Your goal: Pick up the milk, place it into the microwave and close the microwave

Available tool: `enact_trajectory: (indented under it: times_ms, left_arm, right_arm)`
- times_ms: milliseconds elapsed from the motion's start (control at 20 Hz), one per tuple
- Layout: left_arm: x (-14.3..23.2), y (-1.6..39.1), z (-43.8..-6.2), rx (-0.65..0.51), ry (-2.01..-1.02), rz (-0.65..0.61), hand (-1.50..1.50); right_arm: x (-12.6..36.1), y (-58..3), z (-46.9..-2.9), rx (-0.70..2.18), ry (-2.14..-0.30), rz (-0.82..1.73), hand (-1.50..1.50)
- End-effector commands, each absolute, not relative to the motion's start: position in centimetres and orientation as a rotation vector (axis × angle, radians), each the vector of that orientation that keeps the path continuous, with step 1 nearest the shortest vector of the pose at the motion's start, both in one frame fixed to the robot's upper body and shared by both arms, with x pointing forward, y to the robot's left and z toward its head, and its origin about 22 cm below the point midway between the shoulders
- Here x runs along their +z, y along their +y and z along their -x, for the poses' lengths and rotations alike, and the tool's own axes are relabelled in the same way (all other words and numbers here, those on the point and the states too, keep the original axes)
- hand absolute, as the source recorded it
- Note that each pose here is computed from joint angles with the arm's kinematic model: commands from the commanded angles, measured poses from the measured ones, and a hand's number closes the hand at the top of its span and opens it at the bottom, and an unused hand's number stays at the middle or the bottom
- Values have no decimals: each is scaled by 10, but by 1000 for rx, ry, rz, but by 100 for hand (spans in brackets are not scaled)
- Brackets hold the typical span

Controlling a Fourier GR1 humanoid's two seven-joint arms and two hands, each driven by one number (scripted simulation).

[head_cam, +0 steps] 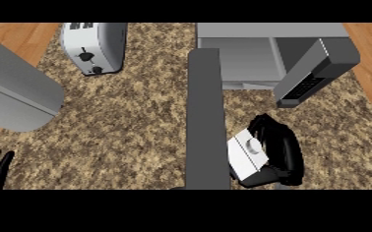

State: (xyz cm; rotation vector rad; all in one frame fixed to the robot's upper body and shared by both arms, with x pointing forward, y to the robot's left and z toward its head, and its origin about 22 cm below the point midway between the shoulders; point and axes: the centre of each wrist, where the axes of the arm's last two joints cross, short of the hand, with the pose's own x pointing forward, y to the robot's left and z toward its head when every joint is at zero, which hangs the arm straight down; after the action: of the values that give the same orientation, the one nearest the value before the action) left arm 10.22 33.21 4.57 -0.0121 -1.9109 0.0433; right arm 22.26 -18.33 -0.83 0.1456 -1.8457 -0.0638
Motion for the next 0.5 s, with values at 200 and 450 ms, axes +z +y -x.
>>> enact_trajectory:
  times_ms: [200,450]
  left_arm:
    - [44,361,-104,29,-1896,-10,-150]
    - [46,358,-99,20,-1894,11,-150]
  right_arm:
    - [8,-134,-266,-76,-1902,-17,150]
    - [10,-156,-308,-88,-1823,122,150]
